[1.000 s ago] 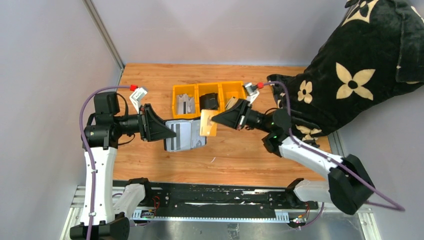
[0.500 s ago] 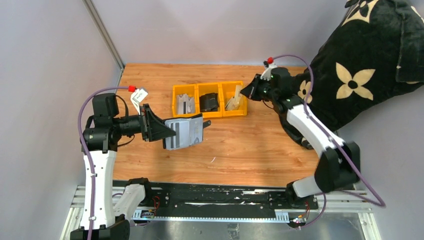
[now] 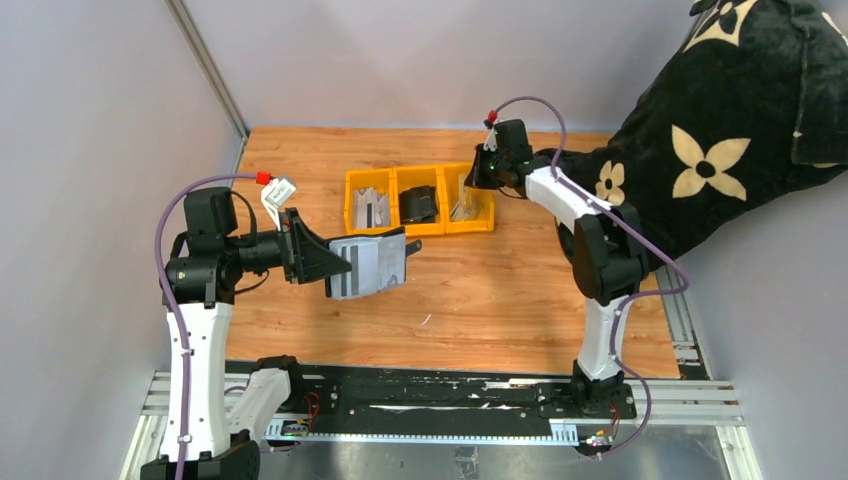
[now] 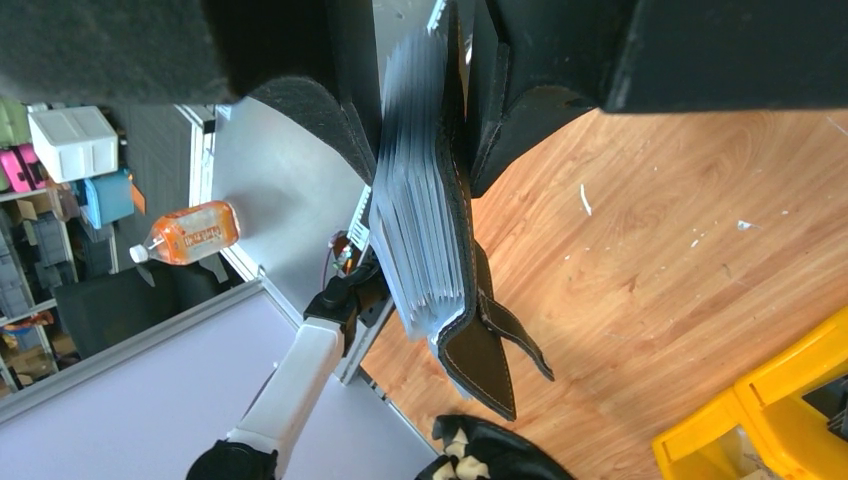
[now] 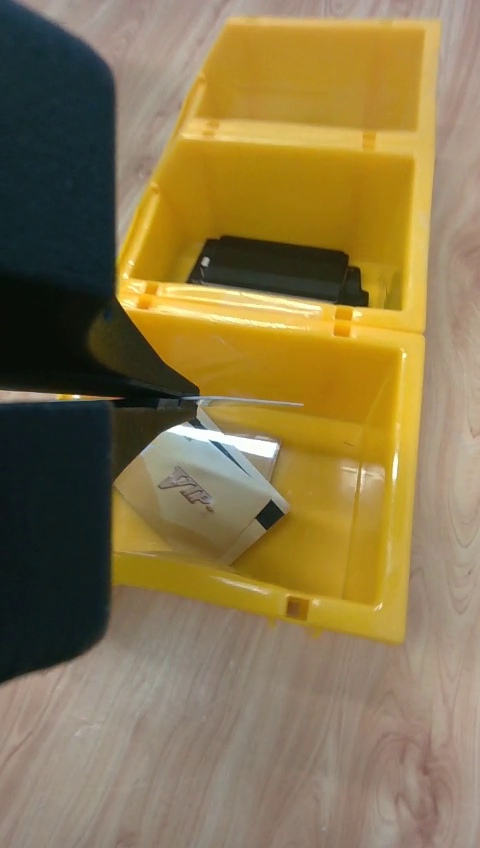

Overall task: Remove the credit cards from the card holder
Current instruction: Place the credit card in the storage box.

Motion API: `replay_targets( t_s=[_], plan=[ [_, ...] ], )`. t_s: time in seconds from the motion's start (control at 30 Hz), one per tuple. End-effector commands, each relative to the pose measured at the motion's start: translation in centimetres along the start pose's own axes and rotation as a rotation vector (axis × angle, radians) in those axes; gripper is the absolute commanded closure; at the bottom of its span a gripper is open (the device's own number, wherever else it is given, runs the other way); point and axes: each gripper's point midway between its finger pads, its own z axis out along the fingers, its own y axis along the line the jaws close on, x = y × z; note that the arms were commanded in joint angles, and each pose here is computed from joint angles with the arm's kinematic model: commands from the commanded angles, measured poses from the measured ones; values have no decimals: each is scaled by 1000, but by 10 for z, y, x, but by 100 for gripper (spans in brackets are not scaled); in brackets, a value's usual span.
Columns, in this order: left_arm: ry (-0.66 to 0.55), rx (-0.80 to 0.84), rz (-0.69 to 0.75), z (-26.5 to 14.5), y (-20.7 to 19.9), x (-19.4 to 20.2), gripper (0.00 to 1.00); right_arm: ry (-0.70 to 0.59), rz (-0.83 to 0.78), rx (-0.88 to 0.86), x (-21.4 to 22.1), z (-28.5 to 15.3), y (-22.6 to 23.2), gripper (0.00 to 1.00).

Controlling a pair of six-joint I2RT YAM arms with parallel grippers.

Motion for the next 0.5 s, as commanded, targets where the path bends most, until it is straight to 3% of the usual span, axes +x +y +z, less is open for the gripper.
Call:
replay_targets(
  t_s=[0.0, 0.17, 0.37, 0.47],
  plan=[
    [-5, 26, 34, -1, -7, -4, 93, 26, -71, 36, 10, 22, 1, 100],
    [-5, 25, 41, -1, -8, -4, 93, 13, -105, 78, 12, 24, -6, 93],
    [-7, 10, 55, -1, -6, -5, 94, -65, -160, 129, -17, -8, 3, 59],
    [-10, -14, 69, -2, -3, -5, 96, -154, -200, 99, -44, -45, 31, 47]
  ],
)
